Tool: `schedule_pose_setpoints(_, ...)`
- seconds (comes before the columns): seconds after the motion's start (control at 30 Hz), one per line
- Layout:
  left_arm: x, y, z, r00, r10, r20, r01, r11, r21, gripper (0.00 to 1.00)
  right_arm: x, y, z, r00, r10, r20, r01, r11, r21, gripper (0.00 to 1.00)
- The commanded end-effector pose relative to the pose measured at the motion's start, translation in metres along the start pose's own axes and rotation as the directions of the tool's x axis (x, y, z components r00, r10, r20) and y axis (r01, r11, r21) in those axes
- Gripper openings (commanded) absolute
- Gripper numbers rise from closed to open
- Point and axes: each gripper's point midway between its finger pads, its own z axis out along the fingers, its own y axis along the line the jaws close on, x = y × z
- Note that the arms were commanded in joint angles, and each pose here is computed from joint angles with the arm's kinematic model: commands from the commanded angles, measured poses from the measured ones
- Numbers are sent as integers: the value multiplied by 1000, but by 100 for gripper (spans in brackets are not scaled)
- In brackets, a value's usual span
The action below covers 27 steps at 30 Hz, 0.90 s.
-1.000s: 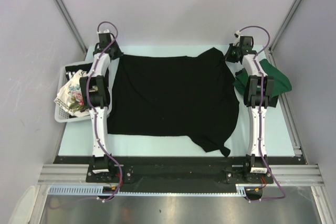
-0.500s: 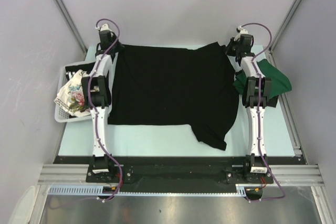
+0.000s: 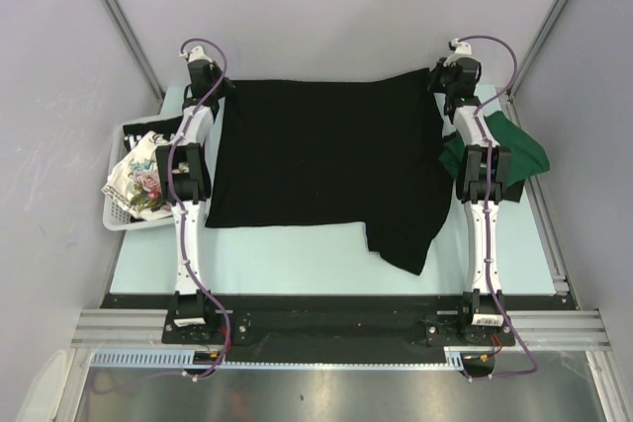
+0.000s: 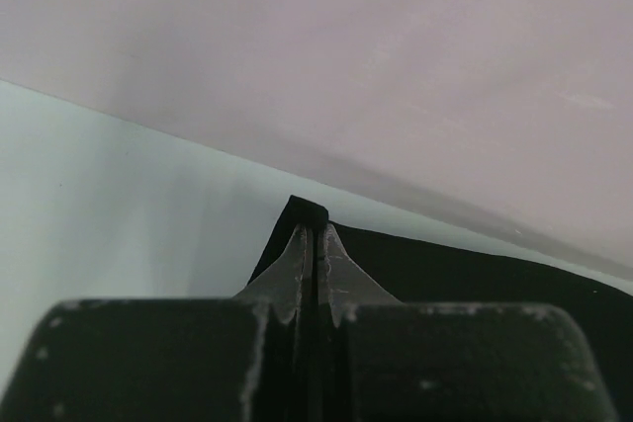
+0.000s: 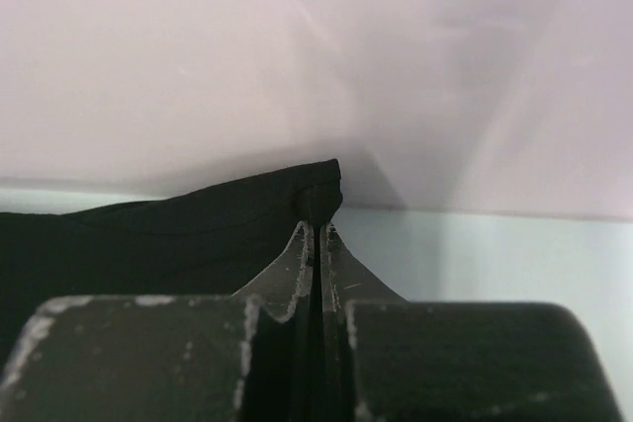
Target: Fold and stack the t-shirts
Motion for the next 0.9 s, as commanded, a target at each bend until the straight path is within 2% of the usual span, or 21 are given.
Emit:
schedule_pose_setpoints(0.0, -51, -15, -4, 990, -4, 140, 0, 1000, 26, 1, -53, -11, 0, 984, -70, 164, 66, 997, 30, 0)
schedule_pose_setpoints(0.03, -52, -17, -5, 990, -6, 137, 1, 999, 34, 4, -52, -13, 0, 985, -65, 160, 60, 998, 36, 0)
schedule_pose_setpoints(0.17, -47, -18, -7, 993, -15, 113, 11, 999, 39, 9, -38, -13, -4, 988, -71, 134, 64, 997, 52, 22)
schedule_pose_setpoints(0.2, -42, -16, -7, 995, -15, 103, 12, 999, 34, 13, -38, -13, -4, 987, -78, 140, 71, 996, 58, 29)
schedule_pose_setpoints(0.23, -42, -17, -8, 995, -17, 97, 14, 999, 34, 16, -36, -14, -4, 987, -85, 134, 77, 995, 64, 42)
schedule_pose_setpoints(0.27, -40, -19, -8, 996, -17, 86, 13, 999, 46, 18, -36, -14, -4, 987, -89, 133, 81, 995, 65, 50)
schedule_pose_setpoints(0.33, -38, -20, -9, 997, -16, 74, 12, 999, 50, 19, -32, -15, -4, 989, -88, 123, 80, 994, 69, 64)
schedule_pose_setpoints(0.4, -40, -22, -11, 997, -17, 71, 13, 999, 52, 20, -32, -17, -5, 990, -81, 115, 73, 995, 74, 73)
schedule_pose_setpoints(0.43, -39, -20, -11, 998, -16, 65, 13, 999, 44, 21, -31, -17, -5, 991, -80, 111, 72, 995, 76, 84)
schedule_pose_setpoints(0.5, -39, -20, -13, 998, -12, 62, 9, 999, 44, 22, -23, -17, -8, 993, -77, 88, 70, 995, 74, 95)
schedule_pose_setpoints(0.53, -42, -21, -15, 998, -8, 64, 6, 999, 45, 23, -34, -14, -12, 991, -83, 101, 76, 995, 72, 100)
schedule_pose_setpoints(0.73, -56, -22, -30, 998, 12, 62, -12, 1000, 5, 35, -71, 3, -36, 989, -80, 123, 71, 995, 76, 100)
schedule_pose_setpoints(0.83, -69, -25, -42, 998, 16, 61, -15, 1000, -16, 44, -67, 15, -50, 997, -47, 61, 42, 996, 78, 100)
schedule_pose_setpoints(0.87, -73, -27, -47, 998, 18, 64, -16, 1000, -20, 46, -87, 24, -64, 996, -51, 72, 45, 996, 77, 100)
